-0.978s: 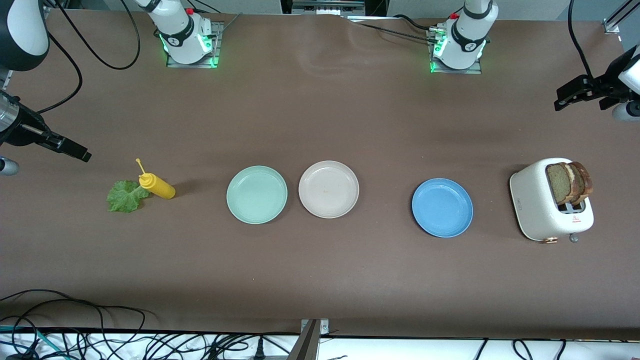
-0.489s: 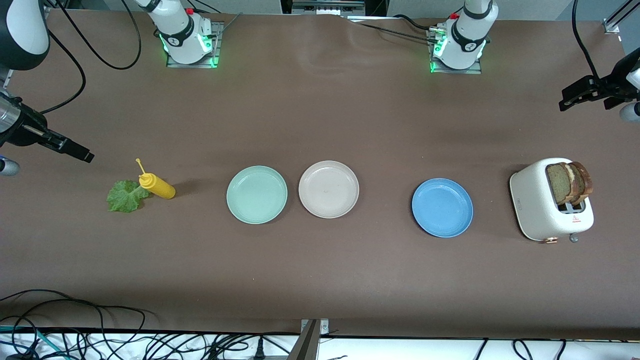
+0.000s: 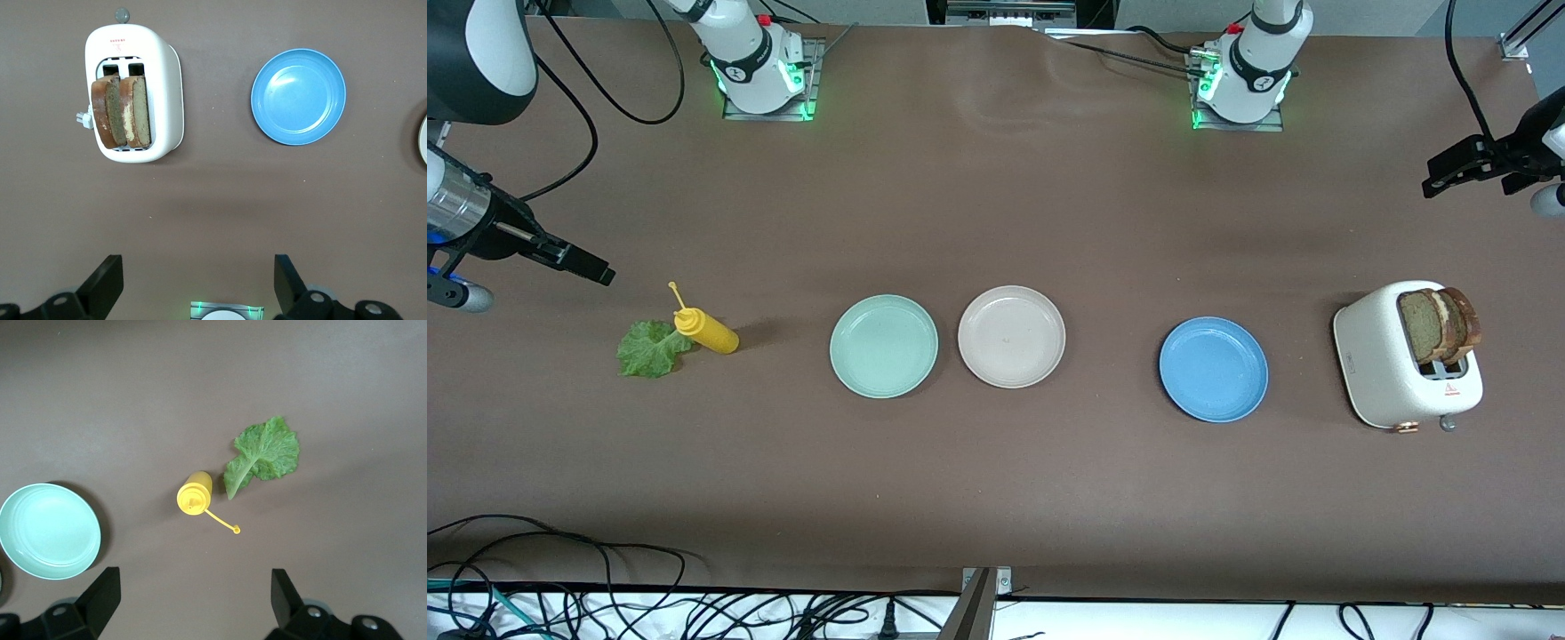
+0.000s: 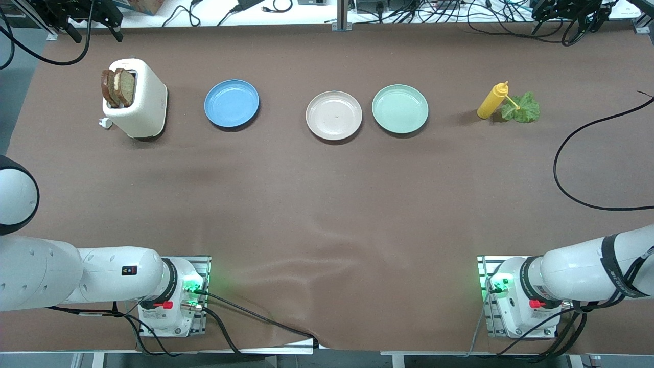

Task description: Make sandwich on beige plate with both arms

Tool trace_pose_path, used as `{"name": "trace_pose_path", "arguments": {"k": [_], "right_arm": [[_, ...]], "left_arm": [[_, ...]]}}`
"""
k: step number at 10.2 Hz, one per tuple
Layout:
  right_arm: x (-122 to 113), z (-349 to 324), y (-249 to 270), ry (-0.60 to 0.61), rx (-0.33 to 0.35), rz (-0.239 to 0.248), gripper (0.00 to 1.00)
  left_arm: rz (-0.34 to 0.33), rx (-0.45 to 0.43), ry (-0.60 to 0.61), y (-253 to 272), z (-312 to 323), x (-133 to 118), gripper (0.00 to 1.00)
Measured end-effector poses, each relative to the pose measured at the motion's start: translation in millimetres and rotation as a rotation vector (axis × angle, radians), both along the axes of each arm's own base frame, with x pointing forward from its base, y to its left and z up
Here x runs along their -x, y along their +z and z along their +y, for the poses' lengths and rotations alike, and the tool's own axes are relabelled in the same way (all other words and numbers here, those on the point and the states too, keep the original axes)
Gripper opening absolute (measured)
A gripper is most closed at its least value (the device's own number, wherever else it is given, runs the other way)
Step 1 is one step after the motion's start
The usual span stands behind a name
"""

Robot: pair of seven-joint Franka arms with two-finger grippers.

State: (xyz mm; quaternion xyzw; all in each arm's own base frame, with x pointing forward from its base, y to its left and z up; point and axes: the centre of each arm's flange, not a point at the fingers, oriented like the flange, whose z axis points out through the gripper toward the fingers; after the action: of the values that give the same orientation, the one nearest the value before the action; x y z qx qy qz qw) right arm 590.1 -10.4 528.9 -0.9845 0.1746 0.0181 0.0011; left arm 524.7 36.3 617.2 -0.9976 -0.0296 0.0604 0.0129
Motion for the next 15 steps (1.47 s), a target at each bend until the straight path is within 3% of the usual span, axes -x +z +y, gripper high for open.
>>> {"name": "trace_pose_path", "arguments": {"k": [15], "right_arm": [[0.2, -0.8, -0.2, -0.001, 0.0, 0.002, 1.0]], "left_arm": [[0.0, 0.0, 0.014, -0.1, 7.2, 0.5, 1.0]]}}
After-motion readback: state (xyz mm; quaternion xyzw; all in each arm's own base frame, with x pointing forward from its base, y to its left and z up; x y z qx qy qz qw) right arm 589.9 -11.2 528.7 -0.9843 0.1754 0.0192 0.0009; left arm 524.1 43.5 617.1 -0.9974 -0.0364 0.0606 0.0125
